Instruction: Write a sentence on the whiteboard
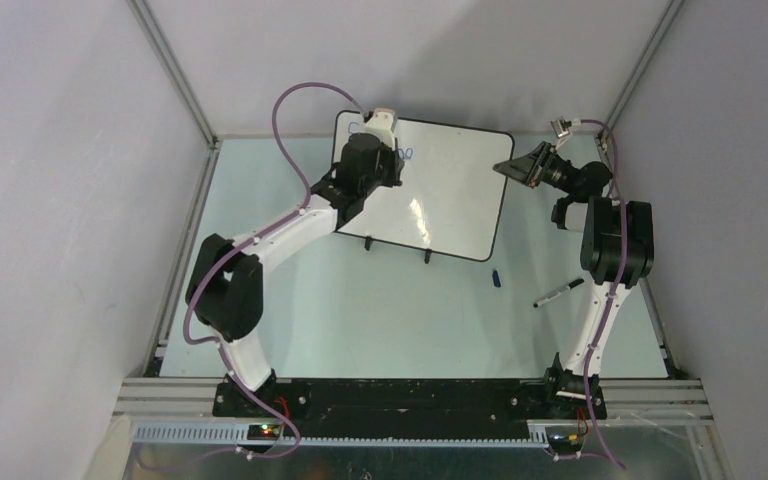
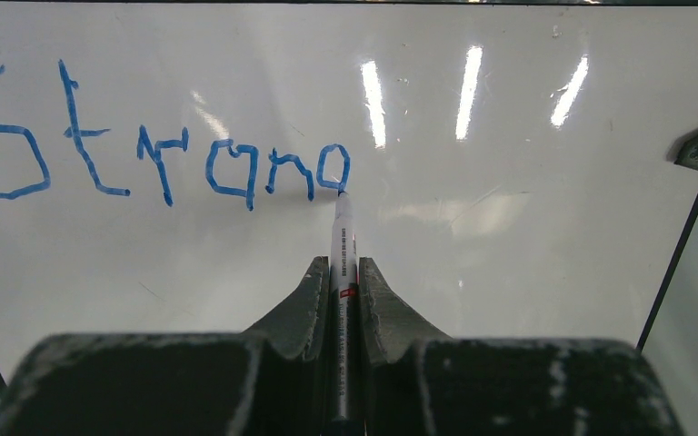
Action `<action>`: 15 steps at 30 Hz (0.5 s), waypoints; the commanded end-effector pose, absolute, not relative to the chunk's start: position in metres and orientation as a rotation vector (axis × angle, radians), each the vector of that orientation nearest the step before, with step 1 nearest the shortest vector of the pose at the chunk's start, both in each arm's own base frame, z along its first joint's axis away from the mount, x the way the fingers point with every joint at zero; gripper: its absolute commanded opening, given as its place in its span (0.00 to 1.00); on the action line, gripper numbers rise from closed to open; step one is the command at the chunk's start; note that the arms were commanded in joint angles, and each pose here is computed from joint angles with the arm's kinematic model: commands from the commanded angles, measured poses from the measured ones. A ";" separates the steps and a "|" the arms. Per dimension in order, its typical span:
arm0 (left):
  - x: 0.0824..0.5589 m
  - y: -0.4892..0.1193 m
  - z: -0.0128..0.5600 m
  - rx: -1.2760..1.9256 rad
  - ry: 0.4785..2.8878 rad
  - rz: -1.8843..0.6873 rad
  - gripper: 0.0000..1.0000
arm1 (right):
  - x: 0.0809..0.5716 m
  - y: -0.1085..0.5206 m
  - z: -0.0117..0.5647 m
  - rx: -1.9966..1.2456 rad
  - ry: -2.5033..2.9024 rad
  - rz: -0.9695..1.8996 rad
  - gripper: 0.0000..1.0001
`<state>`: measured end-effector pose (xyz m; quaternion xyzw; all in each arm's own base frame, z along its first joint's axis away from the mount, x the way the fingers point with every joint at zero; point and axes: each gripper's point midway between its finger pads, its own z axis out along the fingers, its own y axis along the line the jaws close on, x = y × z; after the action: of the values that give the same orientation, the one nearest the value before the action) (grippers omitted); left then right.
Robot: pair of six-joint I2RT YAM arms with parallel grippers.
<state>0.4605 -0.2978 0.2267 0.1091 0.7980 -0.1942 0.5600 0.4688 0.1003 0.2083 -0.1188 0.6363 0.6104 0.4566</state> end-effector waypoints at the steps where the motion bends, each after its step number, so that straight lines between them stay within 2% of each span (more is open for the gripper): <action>1: 0.452 -0.296 0.238 0.276 1.866 -0.460 0.00 | 0.459 0.099 0.246 -0.363 1.502 1.464 0.00; 15: 0.446 -0.291 0.229 0.274 1.890 -0.445 0.00 | 0.459 0.099 0.247 -0.366 1.501 1.465 0.00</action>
<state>0.4553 -0.2953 0.2207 0.1111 0.8030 -0.1914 0.5533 0.4688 0.1003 0.2083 -0.1189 0.6363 0.6103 0.4567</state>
